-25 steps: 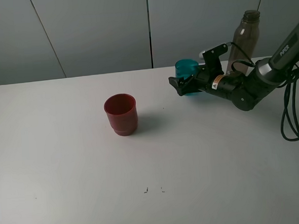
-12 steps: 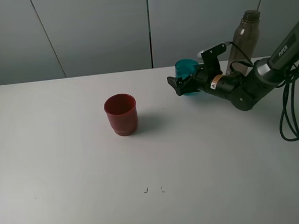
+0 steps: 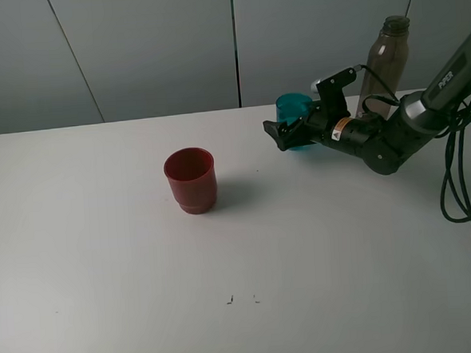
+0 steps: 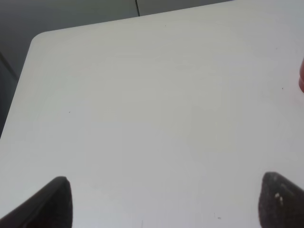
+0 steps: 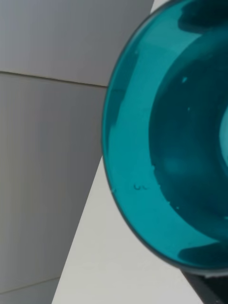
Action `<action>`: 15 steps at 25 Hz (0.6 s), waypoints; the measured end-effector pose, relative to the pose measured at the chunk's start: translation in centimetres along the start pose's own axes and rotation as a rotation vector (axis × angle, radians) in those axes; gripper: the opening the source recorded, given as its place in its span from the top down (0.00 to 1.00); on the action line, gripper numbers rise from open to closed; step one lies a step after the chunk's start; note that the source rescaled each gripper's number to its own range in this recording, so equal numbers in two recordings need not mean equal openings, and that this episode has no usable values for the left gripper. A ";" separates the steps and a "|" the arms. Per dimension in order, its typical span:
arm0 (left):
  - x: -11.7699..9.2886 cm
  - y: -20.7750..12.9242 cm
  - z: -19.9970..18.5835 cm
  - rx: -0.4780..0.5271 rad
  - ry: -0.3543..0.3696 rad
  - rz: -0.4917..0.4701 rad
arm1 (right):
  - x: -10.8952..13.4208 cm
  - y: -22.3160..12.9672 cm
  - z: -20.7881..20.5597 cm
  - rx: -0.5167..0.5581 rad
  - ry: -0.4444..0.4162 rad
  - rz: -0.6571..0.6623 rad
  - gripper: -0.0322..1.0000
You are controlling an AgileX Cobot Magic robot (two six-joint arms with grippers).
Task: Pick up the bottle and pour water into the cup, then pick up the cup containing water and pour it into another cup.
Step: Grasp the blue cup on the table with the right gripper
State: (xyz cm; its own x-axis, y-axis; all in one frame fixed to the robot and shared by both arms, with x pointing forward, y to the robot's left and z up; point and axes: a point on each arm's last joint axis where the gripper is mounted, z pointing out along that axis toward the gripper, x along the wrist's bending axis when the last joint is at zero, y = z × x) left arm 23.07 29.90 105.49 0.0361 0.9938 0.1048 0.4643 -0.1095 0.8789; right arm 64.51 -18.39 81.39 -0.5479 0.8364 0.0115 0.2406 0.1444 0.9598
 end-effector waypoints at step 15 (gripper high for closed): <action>0.0 0.0 0.0 0.000 0.000 -0.001 | 0.0 0.0 0.0 0.002 -0.003 -0.012 0.90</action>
State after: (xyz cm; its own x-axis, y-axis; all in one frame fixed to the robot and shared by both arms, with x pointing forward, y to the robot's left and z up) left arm 23.07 29.90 105.49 0.0358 0.9939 0.1043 0.4643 -0.1090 0.8790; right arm 64.56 -18.41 81.38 -0.5484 0.8362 -0.0010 0.2357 0.1557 0.9593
